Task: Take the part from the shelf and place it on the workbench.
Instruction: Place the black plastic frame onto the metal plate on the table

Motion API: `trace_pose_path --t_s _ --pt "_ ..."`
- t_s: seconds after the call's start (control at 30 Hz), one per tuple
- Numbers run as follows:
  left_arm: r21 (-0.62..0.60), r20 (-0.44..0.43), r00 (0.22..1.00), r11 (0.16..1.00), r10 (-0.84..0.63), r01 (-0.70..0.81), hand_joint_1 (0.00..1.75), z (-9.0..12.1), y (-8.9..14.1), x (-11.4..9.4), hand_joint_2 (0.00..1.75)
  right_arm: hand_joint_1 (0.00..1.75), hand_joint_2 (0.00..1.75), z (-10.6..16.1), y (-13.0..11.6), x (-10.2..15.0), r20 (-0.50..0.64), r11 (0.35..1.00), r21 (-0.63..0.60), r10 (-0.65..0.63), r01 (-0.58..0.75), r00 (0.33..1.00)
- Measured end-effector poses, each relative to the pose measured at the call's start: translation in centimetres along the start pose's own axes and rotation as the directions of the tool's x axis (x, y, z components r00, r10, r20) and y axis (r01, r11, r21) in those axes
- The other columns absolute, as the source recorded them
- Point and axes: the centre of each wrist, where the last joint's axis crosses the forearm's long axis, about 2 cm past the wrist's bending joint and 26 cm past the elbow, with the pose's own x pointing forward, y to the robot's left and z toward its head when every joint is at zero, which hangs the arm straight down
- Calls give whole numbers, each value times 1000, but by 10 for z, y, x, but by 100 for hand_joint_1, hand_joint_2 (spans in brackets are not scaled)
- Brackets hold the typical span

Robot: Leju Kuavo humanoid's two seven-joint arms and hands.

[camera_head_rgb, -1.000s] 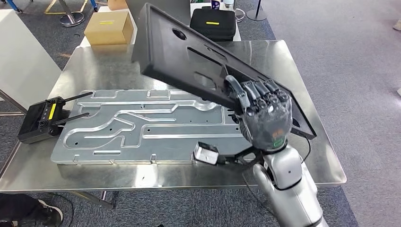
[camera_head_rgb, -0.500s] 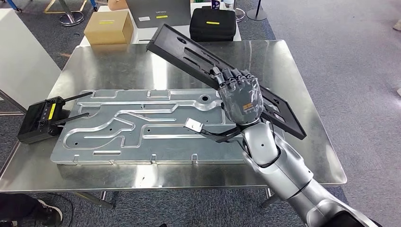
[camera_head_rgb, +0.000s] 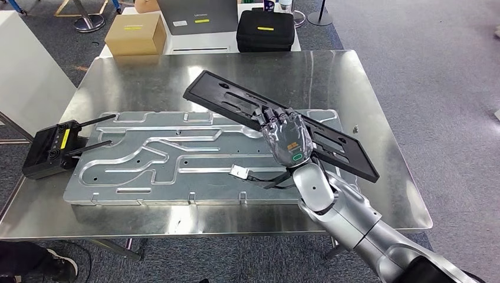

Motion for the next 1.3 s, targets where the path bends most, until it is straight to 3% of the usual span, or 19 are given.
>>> trace_pose_path --t_s 0.53,0.63,0.67,0.77,0.9,1.3 --pt "-4 -11 1000 1000 -7 7 0 0 -1 1 0 164 175 28 16 32 72 995 98 -9 2 997" --pt "-4 -11 1000 1000 -7 6 0 0 -1 1 0 127 175 29 17 34 78 995 104 -9 1 997" --pt "-4 -11 1000 1000 -6 6 0 0 -1 1 0 86 175 29 17 35 80 994 105 -9 0 997" --pt "-4 -11 1000 1000 -6 6 0 0 -1 1 0 0 175 30 18 36 97 994 112 -10 -1 995" --pt "-4 -10 1000 1000 -6 6 0 0 -1 1 0 0 0 31 19 43 130 992 130 -20 3 991" --pt "-1 -17 1000 1000 -7 7 0 1 -3 -1 0 0 0 36 22 47 226 983 183 -67 25 972"
